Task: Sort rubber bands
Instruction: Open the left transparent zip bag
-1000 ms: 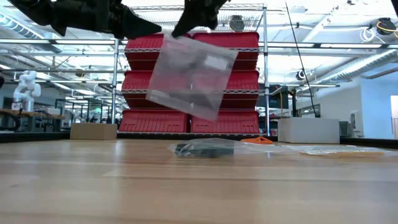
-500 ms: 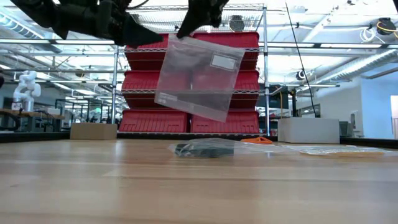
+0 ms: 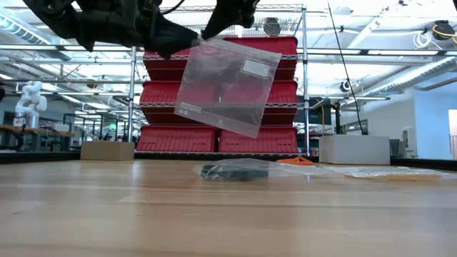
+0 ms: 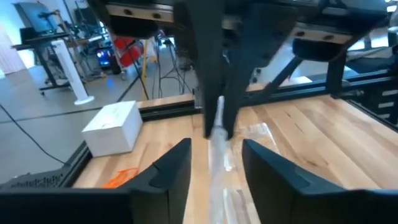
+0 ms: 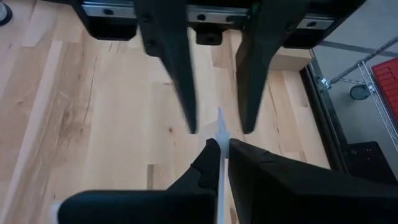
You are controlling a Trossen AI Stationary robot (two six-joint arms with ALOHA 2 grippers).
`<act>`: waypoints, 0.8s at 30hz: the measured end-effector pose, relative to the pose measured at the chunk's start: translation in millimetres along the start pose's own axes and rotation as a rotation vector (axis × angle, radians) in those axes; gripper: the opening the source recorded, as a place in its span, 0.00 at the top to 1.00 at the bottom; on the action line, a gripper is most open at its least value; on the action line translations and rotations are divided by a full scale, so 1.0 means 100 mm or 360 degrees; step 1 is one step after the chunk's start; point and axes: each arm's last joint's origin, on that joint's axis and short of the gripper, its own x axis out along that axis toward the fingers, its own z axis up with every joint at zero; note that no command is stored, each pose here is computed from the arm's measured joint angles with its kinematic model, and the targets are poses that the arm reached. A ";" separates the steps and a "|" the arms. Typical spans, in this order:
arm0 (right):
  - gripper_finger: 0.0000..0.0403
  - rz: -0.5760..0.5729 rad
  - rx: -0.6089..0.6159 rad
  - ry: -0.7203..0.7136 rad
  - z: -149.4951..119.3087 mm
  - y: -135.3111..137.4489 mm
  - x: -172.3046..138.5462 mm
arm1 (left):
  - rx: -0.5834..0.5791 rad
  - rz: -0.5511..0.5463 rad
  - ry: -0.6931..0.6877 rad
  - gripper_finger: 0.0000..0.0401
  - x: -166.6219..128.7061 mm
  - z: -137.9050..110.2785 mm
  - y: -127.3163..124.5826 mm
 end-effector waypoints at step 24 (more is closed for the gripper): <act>1.00 0.0007 0.0032 0.0233 -0.14 0.01 -0.02 | 0.0203 0.0057 0.0021 1.00 -0.01 0.00 0.01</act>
